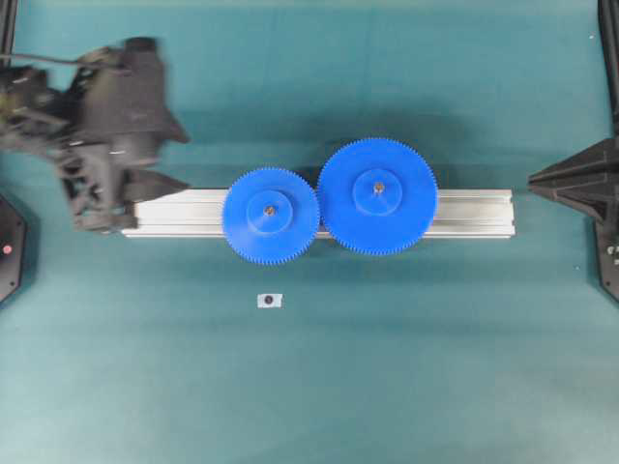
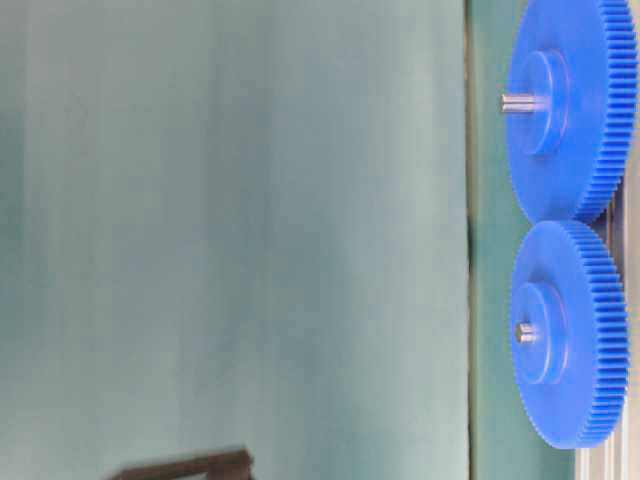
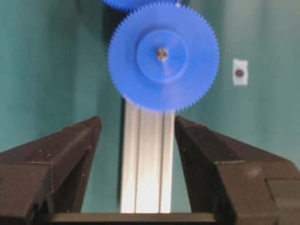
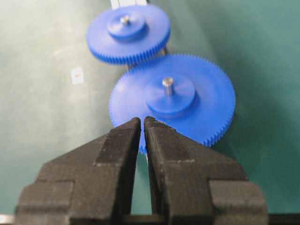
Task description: Insert the small gear onto the shaft.
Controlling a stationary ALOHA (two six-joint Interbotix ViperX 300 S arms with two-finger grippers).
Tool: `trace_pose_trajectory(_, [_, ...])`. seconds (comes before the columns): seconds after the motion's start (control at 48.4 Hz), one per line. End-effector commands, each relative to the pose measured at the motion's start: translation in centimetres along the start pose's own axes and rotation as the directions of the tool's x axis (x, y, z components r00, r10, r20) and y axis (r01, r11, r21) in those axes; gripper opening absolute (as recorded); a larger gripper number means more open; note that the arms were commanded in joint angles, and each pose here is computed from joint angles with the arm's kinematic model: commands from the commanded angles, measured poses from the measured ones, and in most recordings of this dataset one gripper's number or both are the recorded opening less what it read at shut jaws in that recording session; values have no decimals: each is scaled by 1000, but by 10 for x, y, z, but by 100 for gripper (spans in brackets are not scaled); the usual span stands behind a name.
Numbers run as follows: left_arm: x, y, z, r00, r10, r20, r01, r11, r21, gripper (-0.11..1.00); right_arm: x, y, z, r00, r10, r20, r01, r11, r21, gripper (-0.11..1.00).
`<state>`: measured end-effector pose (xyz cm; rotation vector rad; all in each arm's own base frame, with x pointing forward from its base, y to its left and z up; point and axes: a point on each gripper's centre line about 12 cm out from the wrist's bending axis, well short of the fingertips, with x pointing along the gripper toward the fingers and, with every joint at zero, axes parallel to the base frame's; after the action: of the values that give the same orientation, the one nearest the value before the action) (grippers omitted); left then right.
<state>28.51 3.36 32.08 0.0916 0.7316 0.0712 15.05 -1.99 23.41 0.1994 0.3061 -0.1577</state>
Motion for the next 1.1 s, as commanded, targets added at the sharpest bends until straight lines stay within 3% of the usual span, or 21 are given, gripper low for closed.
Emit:
trace_pose_trajectory(0.0, [-10, 0, -3, 994, 14, 111, -14, 1000, -3, 62, 0, 0, 4, 1000, -1, 11, 1, 1000, 7, 18])
trace_pose_trajectory(0.124, [-18, -2, -8, 978, 23, 206, -23, 1000, -3, 62, 0, 0, 3, 1000, -1, 10, 1, 1000, 9, 18])
trace_pose_trajectory(0.476, [-14, -5, -33, 983, 18, 182, -19, 1000, 0, 62, 0, -1, -5, 1000, -3, 5, 3, 1000, 7, 18])
trace_pose_trajectory(0.91, [-6, -21, -40, 983, -31, 184, 25, 999, 37, 62, -2, 0, 0, 1000, 3, 28, -3, 1000, 7, 18])
trace_pose_trajectory(1.075, [-9, -23, -36, 978, -36, 207, 33, 999, 18, 62, -3, 0, 1, 999, 6, 44, -6, 1000, 6, 18])
